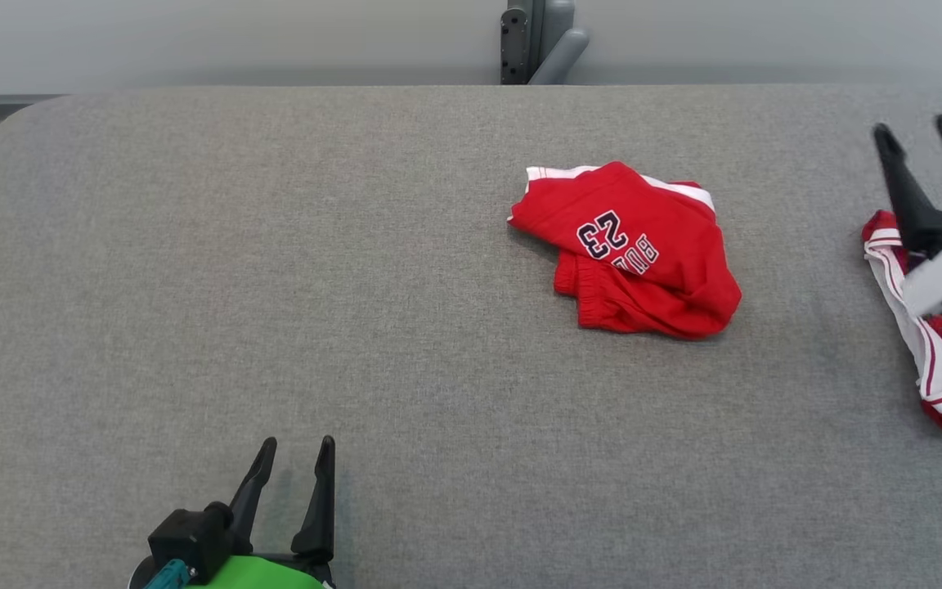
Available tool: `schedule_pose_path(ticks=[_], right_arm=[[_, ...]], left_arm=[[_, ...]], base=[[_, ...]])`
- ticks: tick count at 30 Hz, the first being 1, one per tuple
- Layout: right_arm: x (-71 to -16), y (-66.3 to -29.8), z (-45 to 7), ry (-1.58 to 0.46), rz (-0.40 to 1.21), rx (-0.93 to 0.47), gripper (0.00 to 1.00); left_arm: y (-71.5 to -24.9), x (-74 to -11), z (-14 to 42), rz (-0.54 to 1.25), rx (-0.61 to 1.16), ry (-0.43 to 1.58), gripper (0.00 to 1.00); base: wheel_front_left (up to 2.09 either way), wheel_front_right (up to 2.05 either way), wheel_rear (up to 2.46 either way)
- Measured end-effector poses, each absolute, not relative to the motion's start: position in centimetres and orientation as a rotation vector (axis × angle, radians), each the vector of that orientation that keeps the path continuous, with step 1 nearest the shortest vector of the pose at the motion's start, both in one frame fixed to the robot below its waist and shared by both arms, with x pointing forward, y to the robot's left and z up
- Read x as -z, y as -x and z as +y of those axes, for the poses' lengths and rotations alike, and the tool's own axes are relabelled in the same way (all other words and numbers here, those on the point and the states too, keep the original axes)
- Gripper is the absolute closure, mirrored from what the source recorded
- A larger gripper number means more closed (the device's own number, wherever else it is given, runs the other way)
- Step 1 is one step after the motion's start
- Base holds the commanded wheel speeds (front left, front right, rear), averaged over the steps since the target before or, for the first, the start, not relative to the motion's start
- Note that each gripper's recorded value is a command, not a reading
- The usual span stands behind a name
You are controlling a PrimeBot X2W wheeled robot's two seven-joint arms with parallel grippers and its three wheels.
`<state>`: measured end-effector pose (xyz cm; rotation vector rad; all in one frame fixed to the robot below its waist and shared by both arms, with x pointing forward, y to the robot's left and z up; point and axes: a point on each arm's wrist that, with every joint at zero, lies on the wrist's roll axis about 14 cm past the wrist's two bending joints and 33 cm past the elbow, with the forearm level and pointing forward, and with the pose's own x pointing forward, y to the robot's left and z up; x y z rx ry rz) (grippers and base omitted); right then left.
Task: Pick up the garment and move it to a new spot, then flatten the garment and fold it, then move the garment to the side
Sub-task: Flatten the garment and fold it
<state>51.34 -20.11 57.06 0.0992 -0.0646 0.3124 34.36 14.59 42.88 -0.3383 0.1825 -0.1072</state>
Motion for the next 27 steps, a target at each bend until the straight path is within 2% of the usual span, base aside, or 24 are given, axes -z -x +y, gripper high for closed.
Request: schedule_pose_path(ticks=[6,10,13,19,27], right_arm=[[-52.9,-45.3,-24.4,-0.049,-0.067,-0.123,0.0],[-50.1,-41.2,-23.9,-0.038,-0.026,-0.068,0.0],[-49.4,-39.3,-24.1,-0.042,-0.017,-0.024,0.0],[-49.2,-37.7,-24.0,-0.02,-0.019,0.011,0.0],[-49.2,-37.6,-23.4,-0.018,-0.022,0.005,0.0]], left_arm=[[-34.0,-43.4,13.9,0.167,0.121,0.345,0.0],[-33.3,-43.6,14.2,0.159,0.106,0.345,0.0],[-33.2,-44.1,14.2,0.143,0.104,0.344,0.0],[-33.4,-45.6,15.6,0.084,0.076,0.309,0.0],[-33.1,-45.9,15.9,0.075,0.068,0.3,0.0]], base=[[0.0,0.0,0.0],[0.0,0.0,0.0],[0.0,0.0,0.0],[0.0,0.0,0.0],[0.0,0.0,0.0]])
